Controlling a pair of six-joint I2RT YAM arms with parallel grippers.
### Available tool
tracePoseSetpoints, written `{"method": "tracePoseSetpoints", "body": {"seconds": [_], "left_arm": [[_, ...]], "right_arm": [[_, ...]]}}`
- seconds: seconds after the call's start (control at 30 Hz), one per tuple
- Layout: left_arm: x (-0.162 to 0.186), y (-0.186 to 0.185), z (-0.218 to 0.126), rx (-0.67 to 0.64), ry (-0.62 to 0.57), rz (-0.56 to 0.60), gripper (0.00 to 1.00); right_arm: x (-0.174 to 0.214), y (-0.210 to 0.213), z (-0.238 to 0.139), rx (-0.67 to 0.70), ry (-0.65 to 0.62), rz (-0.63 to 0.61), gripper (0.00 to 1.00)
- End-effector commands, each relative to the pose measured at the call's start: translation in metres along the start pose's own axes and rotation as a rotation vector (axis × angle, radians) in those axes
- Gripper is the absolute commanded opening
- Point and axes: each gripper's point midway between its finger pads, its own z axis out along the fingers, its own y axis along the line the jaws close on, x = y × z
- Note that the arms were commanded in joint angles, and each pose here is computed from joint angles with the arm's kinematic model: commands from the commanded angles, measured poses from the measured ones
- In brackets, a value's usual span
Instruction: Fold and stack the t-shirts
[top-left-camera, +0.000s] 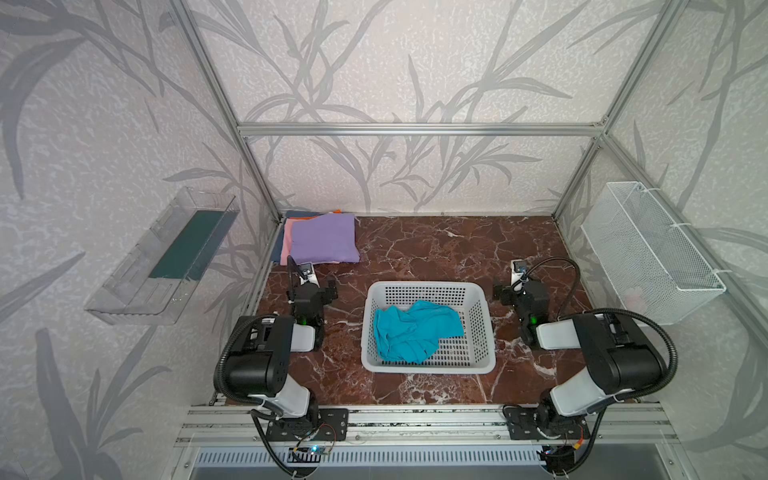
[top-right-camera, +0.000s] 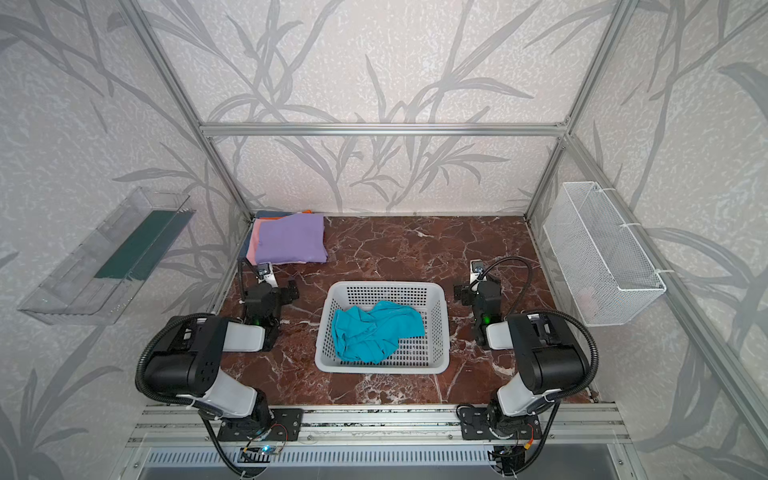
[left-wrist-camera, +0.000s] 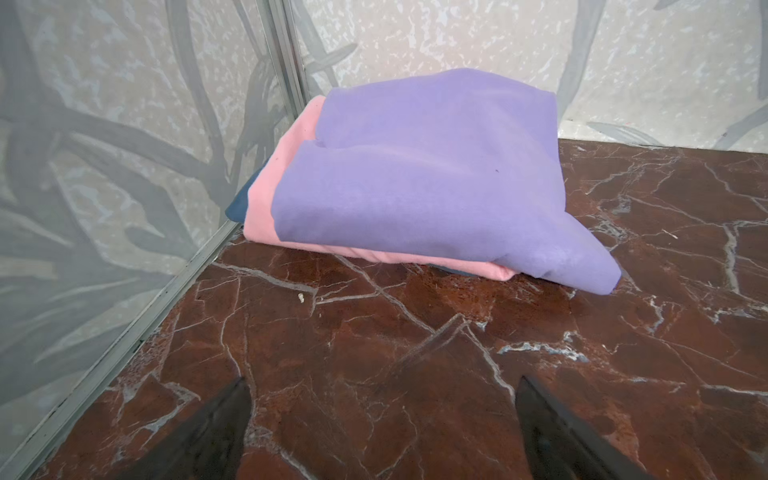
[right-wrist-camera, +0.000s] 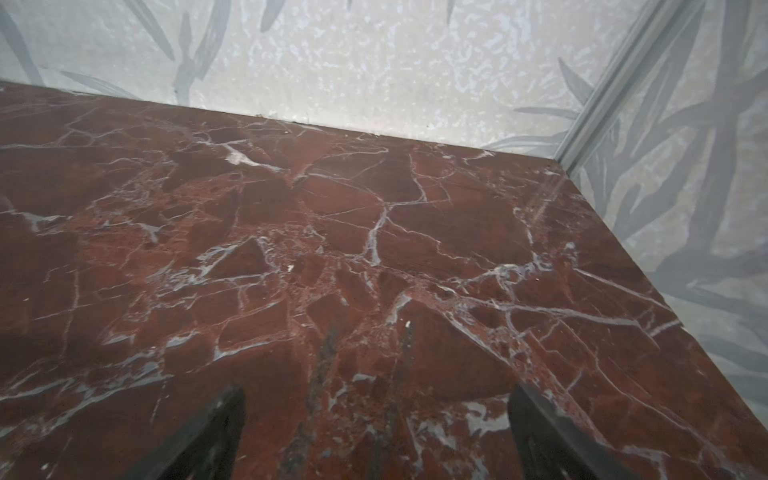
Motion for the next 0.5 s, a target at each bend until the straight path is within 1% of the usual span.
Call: {"method": "tracePoseSetpoints", "body": {"seconds": [0.0, 0.47], "left_arm": [[-0.0077, -0.0009, 0.0033, 0.004, -0.017, -0.002, 0.99], [-0.0075, -0.001, 0.0032, 0.005, -0.016, -0.003, 0.99]], "right_arm": [[-0.0063, 0.0076, 0.0008, -0.046, -0.017, 0.013, 0.99], [-0.0058, 0.007, 0.0009, -0.044, -0.015, 0.015, 0.99]]}}
